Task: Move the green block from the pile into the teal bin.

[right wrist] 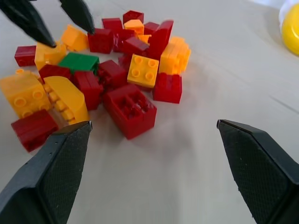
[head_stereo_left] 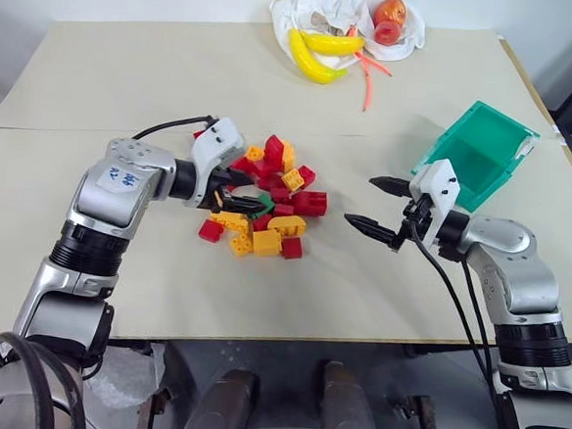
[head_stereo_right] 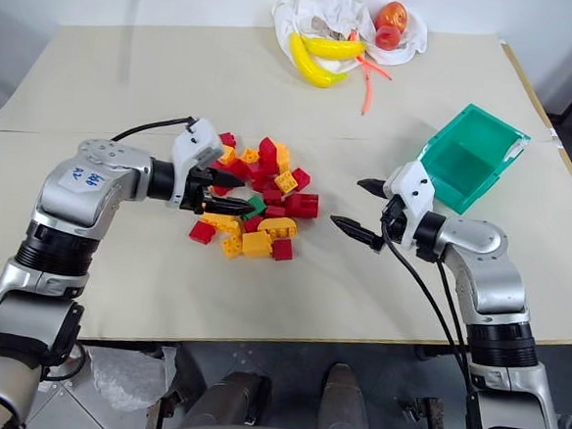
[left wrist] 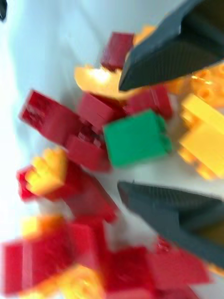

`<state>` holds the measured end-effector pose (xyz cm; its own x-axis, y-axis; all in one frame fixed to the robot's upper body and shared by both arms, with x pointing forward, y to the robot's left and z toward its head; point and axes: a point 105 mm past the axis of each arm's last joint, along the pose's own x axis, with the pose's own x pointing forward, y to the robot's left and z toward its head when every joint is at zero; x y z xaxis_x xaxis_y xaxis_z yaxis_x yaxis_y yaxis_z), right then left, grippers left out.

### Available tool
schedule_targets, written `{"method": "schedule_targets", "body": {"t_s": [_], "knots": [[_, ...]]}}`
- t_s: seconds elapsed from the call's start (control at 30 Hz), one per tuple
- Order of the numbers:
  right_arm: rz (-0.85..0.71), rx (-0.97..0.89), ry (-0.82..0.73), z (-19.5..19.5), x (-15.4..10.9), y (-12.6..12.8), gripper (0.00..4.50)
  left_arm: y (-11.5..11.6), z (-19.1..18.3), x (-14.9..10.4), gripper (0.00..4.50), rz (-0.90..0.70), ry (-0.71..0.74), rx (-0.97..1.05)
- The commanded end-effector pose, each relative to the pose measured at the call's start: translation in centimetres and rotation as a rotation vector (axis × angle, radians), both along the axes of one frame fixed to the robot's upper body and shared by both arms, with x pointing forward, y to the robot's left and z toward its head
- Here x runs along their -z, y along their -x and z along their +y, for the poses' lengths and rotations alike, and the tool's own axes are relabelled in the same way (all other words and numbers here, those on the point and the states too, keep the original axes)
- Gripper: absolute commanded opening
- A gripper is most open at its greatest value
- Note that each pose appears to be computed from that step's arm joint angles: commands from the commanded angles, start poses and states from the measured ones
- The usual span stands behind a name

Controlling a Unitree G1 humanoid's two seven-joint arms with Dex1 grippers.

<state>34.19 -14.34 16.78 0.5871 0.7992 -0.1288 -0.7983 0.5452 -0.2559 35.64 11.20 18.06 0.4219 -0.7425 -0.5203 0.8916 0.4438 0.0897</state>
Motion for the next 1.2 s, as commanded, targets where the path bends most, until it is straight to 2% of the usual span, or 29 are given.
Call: {"method": "schedule_targets", "body": {"t_s": [0.03,0.2,0.4,0.47,0.63,0.73,0.8,1.0,1.13,1.2], "knots": [[-0.038,-0.007,-0.009,0.2,-0.6,0.2,4.50,-0.2,-0.1,-0.3,4.47,-0.012,-0.085,-0.051],[-0.029,0.005,-0.018,0.2,-0.1,0.5,4.50,-2.1,0.9,0.9,4.47,-0.018,-0.308,-0.190],[-0.025,0.020,-0.027,0.3,0.4,0.9,4.50,-3.7,-0.4,0.9,4.47,-0.025,-0.340,-0.191],[-0.025,0.031,-0.031,0.2,0.5,1.0,4.50,-3.8,-0.8,1.3,4.47,0.042,-0.332,-0.199],[-0.025,0.051,-0.033,-0.1,0.6,1.3,4.50,-4.1,-0.7,2.1,4.47,0.087,-0.371,-0.186],[-0.025,0.057,-0.033,-0.2,0.6,1.4,4.50,-4.2,0.0,2.7,3.87,0.108,-0.407,-0.196],[-0.028,0.063,-0.033,-0.2,0.5,1.4,4.50,-4.2,0.2,2.5,3.28,0.099,-0.403,-0.190],[-0.034,0.074,-0.025,-0.8,0.2,1.3,4.50,-4.1,-0.1,-0.2,1.50,0.029,-0.280,-0.143],[-0.041,0.092,-0.015,-1.6,0.0,1.3,4.50,-3.8,-1.3,-3.0,1.51,-0.105,-0.099,-0.035],[-0.039,0.108,-0.001,-2.4,-0.1,1.3,4.50,-3.7,-1.9,-4.3,1.51,-0.242,-0.032,0.034]]}}
